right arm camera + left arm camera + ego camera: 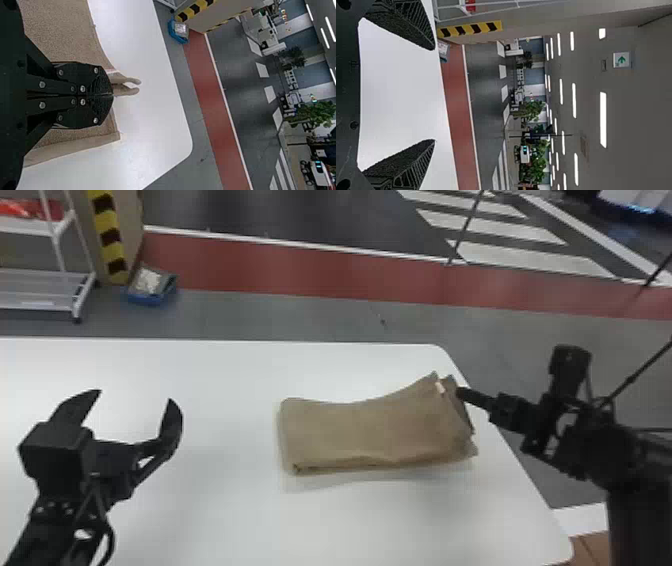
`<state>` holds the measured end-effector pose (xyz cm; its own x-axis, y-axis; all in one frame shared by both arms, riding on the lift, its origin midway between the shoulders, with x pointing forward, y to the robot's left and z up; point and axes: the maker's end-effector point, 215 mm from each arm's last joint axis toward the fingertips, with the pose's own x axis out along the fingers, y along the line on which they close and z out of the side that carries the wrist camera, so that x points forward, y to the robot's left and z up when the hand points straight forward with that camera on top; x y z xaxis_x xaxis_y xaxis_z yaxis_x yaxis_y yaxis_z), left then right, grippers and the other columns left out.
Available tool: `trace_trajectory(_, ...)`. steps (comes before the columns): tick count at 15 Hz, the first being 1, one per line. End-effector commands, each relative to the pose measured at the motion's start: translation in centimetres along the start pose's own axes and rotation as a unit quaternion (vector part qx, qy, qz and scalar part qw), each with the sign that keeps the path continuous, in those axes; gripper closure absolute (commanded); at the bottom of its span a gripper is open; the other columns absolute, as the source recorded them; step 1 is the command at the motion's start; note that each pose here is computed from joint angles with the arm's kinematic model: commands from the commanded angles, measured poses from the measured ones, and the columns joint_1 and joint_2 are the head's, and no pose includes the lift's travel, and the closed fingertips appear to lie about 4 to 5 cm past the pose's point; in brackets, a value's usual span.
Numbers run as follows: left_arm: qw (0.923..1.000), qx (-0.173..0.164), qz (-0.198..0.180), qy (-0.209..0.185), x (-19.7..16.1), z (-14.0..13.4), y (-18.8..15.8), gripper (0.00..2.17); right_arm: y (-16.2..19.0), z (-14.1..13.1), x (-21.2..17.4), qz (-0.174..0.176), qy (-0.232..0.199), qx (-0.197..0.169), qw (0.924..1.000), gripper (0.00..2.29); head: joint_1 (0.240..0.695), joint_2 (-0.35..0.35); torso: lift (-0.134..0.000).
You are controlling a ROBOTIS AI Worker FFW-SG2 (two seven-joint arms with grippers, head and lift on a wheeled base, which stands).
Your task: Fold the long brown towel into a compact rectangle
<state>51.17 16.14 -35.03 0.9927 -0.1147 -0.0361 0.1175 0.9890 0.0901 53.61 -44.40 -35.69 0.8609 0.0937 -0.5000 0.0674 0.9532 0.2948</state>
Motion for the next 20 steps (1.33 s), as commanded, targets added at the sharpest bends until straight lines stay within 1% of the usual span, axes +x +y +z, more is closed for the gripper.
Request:
trace_trajectory(1,1.0000,-0.004,0.002,0.002,0.0,-0.1,0.3,0.04,-1.3,1.0,-0.7,-0.004,0.001,0.017,0.9998,1.30,0.695,-0.285,-0.117)
trace_trajectory(3,1.0000,-0.007,-0.001,0.001,-0.2,-0.4,-0.1,0.04,-1.9,-2.2,1.1,-0.020,0.031,0.004,0.9993,1.30,0.695,-0.296,-0.117)
trace_trajectory(4,1.0000,-0.008,-0.003,0.001,-0.2,-0.5,-0.4,0.04,-1.8,-2.7,1.6,-0.020,0.027,0.003,0.9994,1.30,0.695,-0.301,-0.117)
trace_trajectory(6,1.0000,-0.005,-0.002,0.003,-0.1,-0.8,-0.2,0.04,-1.4,-1.5,1.3,-0.013,-0.006,-0.002,0.9999,1.30,0.695,-0.302,-0.117)
trace_trajectory(8,1.0000,-0.003,0.001,0.004,0.1,-0.8,0.3,0.04,-0.8,0.3,0.8,-0.002,-0.019,0.005,0.9998,1.30,0.695,-0.298,-0.117)
trace_trajectory(9,1.0000,-0.003,0.004,0.003,0.2,-0.7,0.6,0.04,-0.8,1.7,-0.2,0.001,-0.033,0.011,0.9994,1.30,0.695,-0.296,-0.117)
trace_trajectory(10,1.0000,-0.003,0.006,0.002,0.2,-0.6,0.8,0.04,-1.7,3.0,-1.0,-0.004,-0.043,0.015,0.9990,1.30,0.695,-0.293,-0.117)
trace_trajectory(11,1.0000,-0.002,0.007,0.002,0.0,-0.6,0.9,0.04,-2.8,3.8,-1.2,-0.015,-0.044,0.011,0.9989,1.30,0.695,-0.292,-0.117)
trace_trajectory(12,1.0000,0.000,0.007,0.002,0.1,-0.5,1.0,0.04,-4.5,2.2,-0.6,-0.027,-0.020,0.011,0.9994,1.30,0.695,-0.299,-0.117)
trace_trajectory(13,1.0000,0.004,0.005,0.004,0.3,-0.6,1.2,0.04,-4.7,0.0,0.5,-0.022,0.006,0.010,0.9997,1.30,0.695,-0.307,-0.117)
trace_trajectory(14,1.0000,0.006,0.004,0.005,0.4,-0.7,1.1,0.04,-4.3,-1.6,1.3,-0.025,0.024,-0.002,0.9994,1.30,0.695,-0.315,-0.117)
trace_trajectory(15,1.0000,0.006,-0.001,0.006,0.3,-0.8,0.6,0.04,-4.7,-3.3,1.8,-0.037,0.037,-0.007,0.9986,1.16,0.695,-0.317,-0.117)
trace_trajectory(16,0.9999,0.008,-0.006,0.008,0.1,-1.0,-0.1,0.04,-5.4,-4.5,2.0,-0.048,0.047,-0.005,0.9977,0.41,0.695,-0.316,-0.117)
trace_trajectory(17,0.9999,0.009,-0.010,0.011,0.0,-1.2,-0.6,0.04,-5.9,-4.7,2.0,-0.058,0.047,-0.007,0.9972,0.00,0.695,-0.315,-0.117)
trace_trajectory(18,0.9999,0.012,-0.008,0.009,0.2,-1.2,-0.4,0.04,-6.9,-3.4,1.6,-0.070,0.019,0.001,0.9973,0.00,0.695,-0.321,-0.117)
trace_trajectory(19,0.9998,0.014,-0.007,0.012,0.6,-1.5,-0.3,0.04,-7.4,-1.5,1.0,-0.073,-0.012,0.004,0.9972,0.01,0.695,-0.328,-0.117)
trace_trajectory(20,0.9998,0.014,-0.005,0.013,1.3,-1.6,-0.1,0.04,-7.6,0.4,0.1,-0.075,-0.043,-0.004,0.9962,0.06,0.695,-0.336,-0.117)
